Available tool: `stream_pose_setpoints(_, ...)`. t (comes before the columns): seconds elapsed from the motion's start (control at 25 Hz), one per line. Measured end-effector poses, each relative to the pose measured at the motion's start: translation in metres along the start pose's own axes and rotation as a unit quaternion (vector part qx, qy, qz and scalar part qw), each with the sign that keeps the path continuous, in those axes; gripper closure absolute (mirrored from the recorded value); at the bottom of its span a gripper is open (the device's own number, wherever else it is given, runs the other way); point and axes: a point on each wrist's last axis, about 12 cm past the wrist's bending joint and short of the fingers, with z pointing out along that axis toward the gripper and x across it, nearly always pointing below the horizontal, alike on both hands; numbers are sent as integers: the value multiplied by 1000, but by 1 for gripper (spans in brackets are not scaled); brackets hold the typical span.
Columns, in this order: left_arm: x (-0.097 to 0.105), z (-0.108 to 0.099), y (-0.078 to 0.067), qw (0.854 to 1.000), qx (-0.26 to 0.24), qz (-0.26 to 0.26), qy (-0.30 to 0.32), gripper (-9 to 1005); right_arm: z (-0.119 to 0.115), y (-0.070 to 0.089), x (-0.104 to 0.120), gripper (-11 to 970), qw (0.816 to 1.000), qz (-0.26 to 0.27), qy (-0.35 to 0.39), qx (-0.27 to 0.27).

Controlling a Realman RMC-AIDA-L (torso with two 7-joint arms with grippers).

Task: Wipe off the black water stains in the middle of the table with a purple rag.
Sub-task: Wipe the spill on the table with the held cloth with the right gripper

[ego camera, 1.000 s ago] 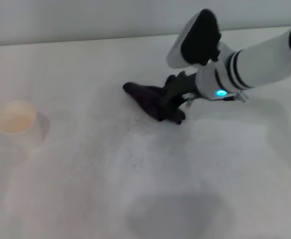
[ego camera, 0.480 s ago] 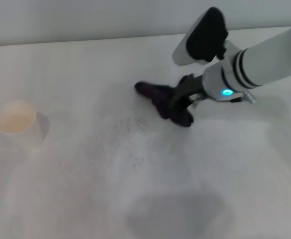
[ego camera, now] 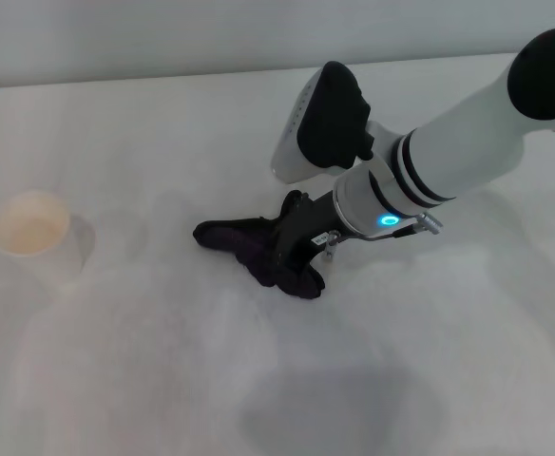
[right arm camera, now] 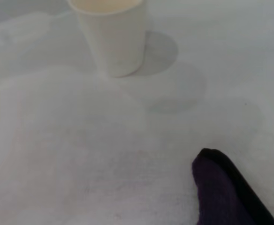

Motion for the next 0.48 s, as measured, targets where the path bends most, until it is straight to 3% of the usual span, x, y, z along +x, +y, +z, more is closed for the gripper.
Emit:
stream_pose_setpoints(0.24, 0, 2, -1, 1000, 5, 0, -2, 109, -13, -23, 12, 859, 998, 38, -21, 35)
stream_pose_setpoints(0.48, 0, 5, -3, 1000, 10, -1, -3, 108, -41, -54, 44, 859, 991, 99, -25, 89)
